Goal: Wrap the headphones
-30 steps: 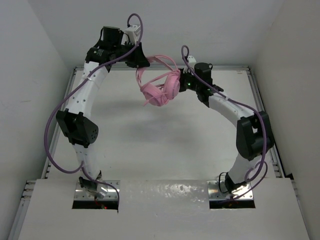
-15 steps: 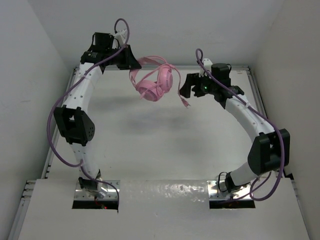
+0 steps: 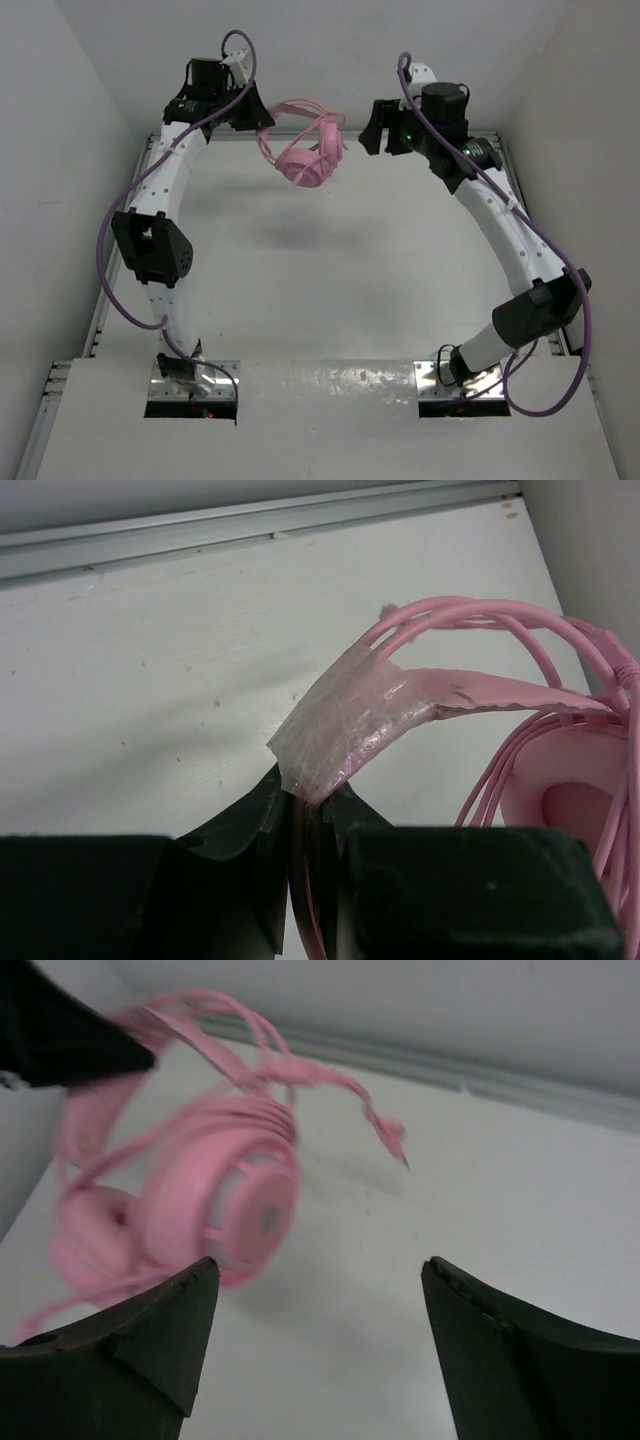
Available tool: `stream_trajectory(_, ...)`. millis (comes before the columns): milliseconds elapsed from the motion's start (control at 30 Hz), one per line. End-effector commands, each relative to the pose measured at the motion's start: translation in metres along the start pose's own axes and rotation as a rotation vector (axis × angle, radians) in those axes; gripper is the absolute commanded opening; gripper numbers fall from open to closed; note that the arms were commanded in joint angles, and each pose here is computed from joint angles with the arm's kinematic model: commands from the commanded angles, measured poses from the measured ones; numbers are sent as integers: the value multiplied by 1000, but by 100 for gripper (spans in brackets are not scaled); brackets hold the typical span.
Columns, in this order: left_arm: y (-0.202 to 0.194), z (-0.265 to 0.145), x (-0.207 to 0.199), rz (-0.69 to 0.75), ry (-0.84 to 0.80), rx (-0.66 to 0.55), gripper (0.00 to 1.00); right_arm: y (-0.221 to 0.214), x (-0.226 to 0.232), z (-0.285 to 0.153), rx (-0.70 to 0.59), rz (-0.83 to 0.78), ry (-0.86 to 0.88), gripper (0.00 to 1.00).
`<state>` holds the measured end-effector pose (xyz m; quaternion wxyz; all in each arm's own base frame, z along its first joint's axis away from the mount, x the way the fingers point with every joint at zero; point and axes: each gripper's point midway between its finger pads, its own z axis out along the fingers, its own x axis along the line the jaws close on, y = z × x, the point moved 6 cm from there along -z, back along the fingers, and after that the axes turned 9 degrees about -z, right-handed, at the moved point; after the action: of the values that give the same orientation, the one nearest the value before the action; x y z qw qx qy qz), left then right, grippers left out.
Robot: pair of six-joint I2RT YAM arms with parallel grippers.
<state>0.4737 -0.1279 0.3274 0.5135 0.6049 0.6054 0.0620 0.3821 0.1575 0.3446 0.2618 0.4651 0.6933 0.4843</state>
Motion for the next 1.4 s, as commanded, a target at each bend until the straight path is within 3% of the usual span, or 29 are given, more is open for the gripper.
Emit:
stream_trajectory(0, 26, -7, -20, -6, -32, -117, 0, 39, 37, 5, -97, -61, -35, 83)
stream_trajectory(67, 28, -6, -20, -4, -23, -128, 0, 48, 55, 11, -104, -56, -2, 89)
stream_trajectory(300, 26, -1, -26, 11, -23, -130, 0, 46, 67, 55, -29, -31, -108, 94)
stream_trajectory(467, 25, -2, -28, 12, -27, -125, 0, 20, 63, 77, 73, -29, -165, 91)
stream_trajectory(633, 25, -1, -26, 10, -25, -124, 0, 4, 72, 86, 121, -20, -82, 86)
stream_trajectory(700, 23, 1, -28, 8, -35, -117, 0, -2, 75, 92, 131, -10, -58, 76)
stream_trajectory(800, 18, 5, -30, 12, -57, -98, 0, -10, 77, 103, 131, -10, -40, 50)
stream_trajectory(833, 16, 6, -31, 18, -66, -90, 0, -10, 76, 108, 130, -11, -51, 41)
stream_trajectory(867, 13, 8, -34, 38, -88, -75, 0, -10, 74, 110, 131, -12, -67, 22)
stream_trajectory(933, 5, 13, -32, 56, -101, -44, 0, -10, 67, 109, 140, -23, -127, 7)
stream_trajectory(967, 2, 15, -31, 77, -103, -33, 17, -9, 64, 108, 138, -27, -148, 0)
stream_trajectory(1067, -7, 20, -23, 105, -92, -7, 51, -17, 51, 106, 168, -27, -187, 0)
stream_trajectory(1133, -7, 20, -21, 117, -90, -2, 63, -19, 39, 102, 172, 5, -193, 0)
stream_trajectory(1267, 2, 15, -20, 132, -79, -30, 100, -36, 15, 101, 222, 53, -220, 0)
stream_trajectory(1367, 11, 9, -17, 155, -38, -59, 100, -47, -15, 98, 260, 103, -266, 0)
